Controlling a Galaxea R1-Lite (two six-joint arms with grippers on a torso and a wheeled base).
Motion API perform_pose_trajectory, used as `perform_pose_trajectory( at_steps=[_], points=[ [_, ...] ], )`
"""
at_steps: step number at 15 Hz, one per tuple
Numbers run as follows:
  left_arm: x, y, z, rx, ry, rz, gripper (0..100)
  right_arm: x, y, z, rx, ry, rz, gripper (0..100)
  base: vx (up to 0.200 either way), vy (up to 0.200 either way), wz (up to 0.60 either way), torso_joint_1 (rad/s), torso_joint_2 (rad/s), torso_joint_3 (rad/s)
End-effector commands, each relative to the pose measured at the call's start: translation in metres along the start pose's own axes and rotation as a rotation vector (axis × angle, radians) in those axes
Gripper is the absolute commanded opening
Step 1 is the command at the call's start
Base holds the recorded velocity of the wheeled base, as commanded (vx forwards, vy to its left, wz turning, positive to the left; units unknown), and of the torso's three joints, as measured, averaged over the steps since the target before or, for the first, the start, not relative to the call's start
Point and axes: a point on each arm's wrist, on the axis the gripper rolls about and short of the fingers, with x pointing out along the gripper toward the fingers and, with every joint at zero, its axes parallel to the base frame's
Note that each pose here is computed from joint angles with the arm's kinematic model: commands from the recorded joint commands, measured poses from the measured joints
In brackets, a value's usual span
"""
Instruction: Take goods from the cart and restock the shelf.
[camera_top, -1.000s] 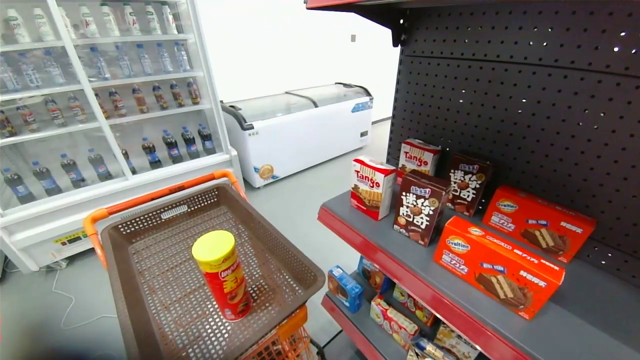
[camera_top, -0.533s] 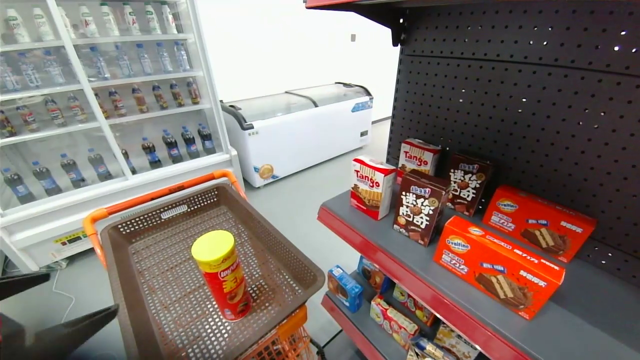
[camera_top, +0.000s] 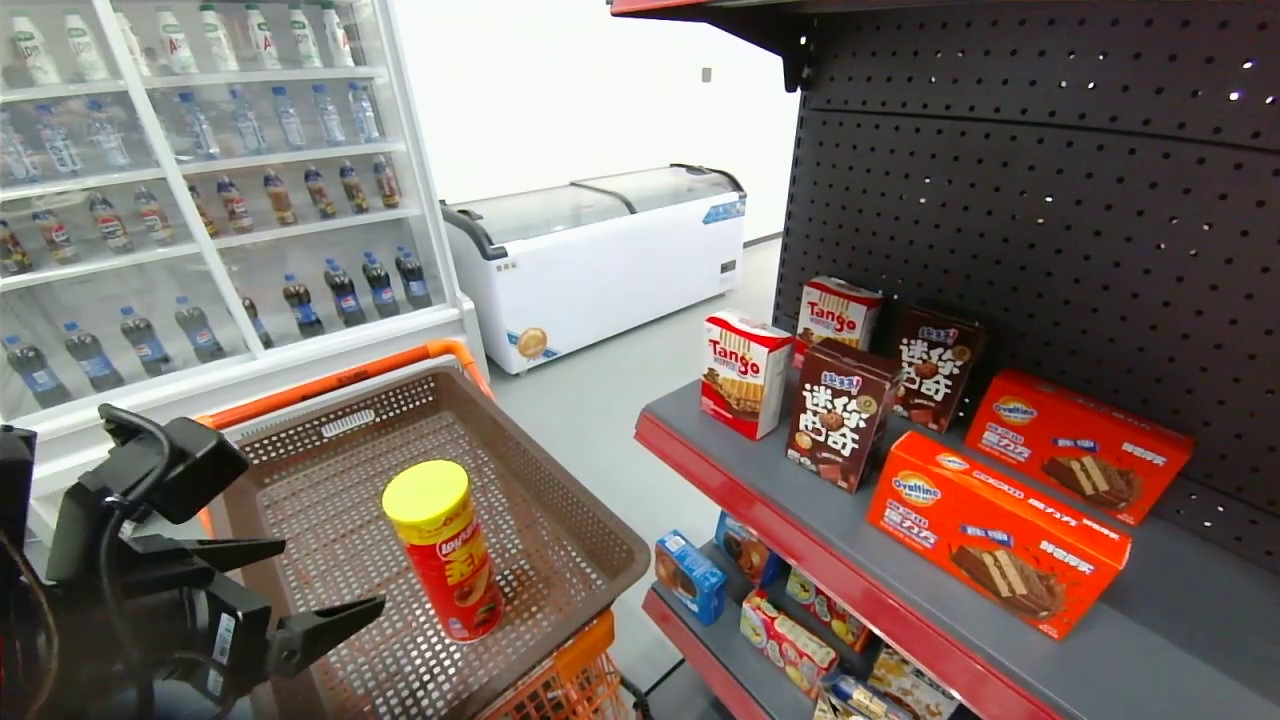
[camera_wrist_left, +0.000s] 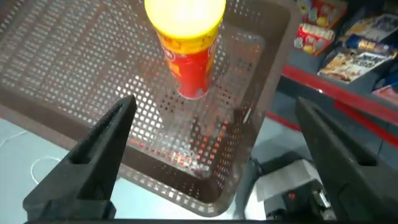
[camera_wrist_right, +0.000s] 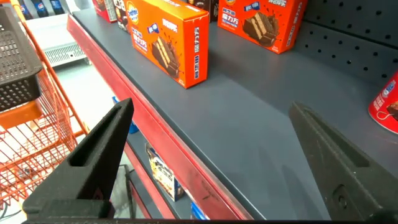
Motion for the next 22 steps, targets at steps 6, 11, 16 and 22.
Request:
perform_pose_trajectory(
  at_steps=[6,11,16,22],
  points=[
    [0.045,0.006,-0.018,-0.01,0.049,0.004,100,0.0,0.0,0.0,-0.001,0.0,0.001,100,0.0,0.0,0.0,0.0,0.0,0.0],
    [0.071,0.016,-0.017,-0.019,0.038,0.025,100,0.0,0.0,0.0,-0.001,0.001,0.0,100,0.0,0.0,0.0,0.0,0.0,0.0],
    [0.095,0.021,-0.02,-0.015,0.004,0.025,100,0.0,0.0,0.0,-0.001,0.0,0.0,100,0.0,0.0,0.0,0.0,0.0,0.0],
    [0.115,0.023,-0.028,-0.01,-0.012,0.026,100,0.0,0.0,0.0,-0.001,0.0,0.0,100,0.0,0.0,0.0,0.0,0.0,0.0]
  ],
)
